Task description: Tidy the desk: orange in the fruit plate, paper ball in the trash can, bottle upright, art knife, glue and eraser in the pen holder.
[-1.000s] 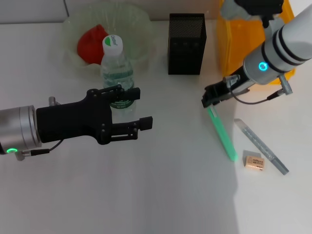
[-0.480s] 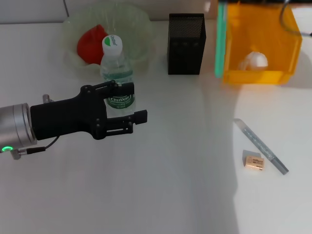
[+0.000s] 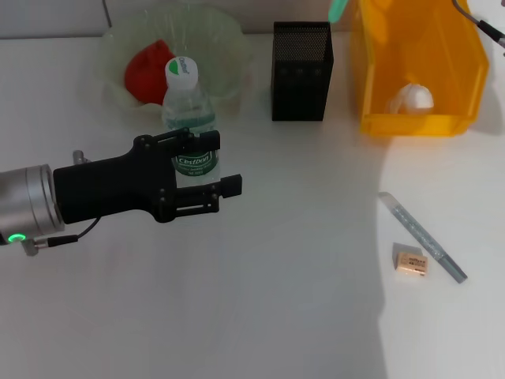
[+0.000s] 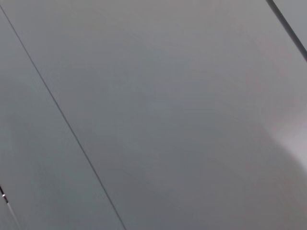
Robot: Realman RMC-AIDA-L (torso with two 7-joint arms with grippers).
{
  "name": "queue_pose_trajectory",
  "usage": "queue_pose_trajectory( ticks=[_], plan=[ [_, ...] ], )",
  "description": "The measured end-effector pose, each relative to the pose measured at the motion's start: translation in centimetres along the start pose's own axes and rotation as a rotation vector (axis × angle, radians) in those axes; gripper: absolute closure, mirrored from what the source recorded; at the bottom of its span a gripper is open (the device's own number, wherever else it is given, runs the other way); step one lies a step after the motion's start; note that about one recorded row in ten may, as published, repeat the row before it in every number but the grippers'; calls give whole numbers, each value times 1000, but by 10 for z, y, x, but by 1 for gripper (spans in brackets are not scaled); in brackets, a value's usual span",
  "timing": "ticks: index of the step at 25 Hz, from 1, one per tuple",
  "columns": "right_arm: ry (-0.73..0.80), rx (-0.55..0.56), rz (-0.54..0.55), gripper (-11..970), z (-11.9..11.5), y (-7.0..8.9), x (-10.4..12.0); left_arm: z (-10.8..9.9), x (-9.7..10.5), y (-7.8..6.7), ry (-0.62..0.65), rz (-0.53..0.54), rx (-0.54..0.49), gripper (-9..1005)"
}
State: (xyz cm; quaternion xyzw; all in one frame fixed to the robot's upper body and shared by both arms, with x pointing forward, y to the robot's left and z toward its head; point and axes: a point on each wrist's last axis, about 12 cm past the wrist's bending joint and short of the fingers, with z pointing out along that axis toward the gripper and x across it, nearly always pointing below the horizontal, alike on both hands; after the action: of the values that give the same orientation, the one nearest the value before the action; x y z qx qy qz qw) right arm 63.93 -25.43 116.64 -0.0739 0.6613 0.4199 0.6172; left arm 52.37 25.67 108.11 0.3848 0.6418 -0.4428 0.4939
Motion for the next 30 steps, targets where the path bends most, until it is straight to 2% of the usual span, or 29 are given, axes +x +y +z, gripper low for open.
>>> queue_pose_trajectory(
  ticks=[1, 4, 10, 19, 22, 25, 26, 27, 30],
  plan=[
    [-33, 27, -47, 715, 7, -3, 6, 1, 0, 0, -1, -1, 0, 196],
    [-22, 75, -96, 706, 20, -5, 15, 1, 0, 0, -9, -4, -4, 196],
    [34, 137, -137, 687, 31, -9, 26, 1, 1, -1, -18, -11, -14, 196],
    [98, 95, -187, 660, 37, -1, 36, 0, 3, -1, -17, -14, -16, 196],
    [88, 74, -180, 601, 33, -1, 35, 1, 3, -2, -16, -17, -14, 196],
    [67, 28, -182, 541, 20, 1, 24, 1, 4, -3, -17, -20, -13, 196],
    [80, -12, -192, 521, 4, 3, 8, 0, 5, -4, -15, -21, -11, 196],
    [80, -12, -192, 501, 4, 3, 8, 0, 5, -4, -15, -21, -11, 196],
    [200, -91, -242, 442, -18, 16, -22, -2, 6, -4, -7, -21, -4, 196]
  ],
)
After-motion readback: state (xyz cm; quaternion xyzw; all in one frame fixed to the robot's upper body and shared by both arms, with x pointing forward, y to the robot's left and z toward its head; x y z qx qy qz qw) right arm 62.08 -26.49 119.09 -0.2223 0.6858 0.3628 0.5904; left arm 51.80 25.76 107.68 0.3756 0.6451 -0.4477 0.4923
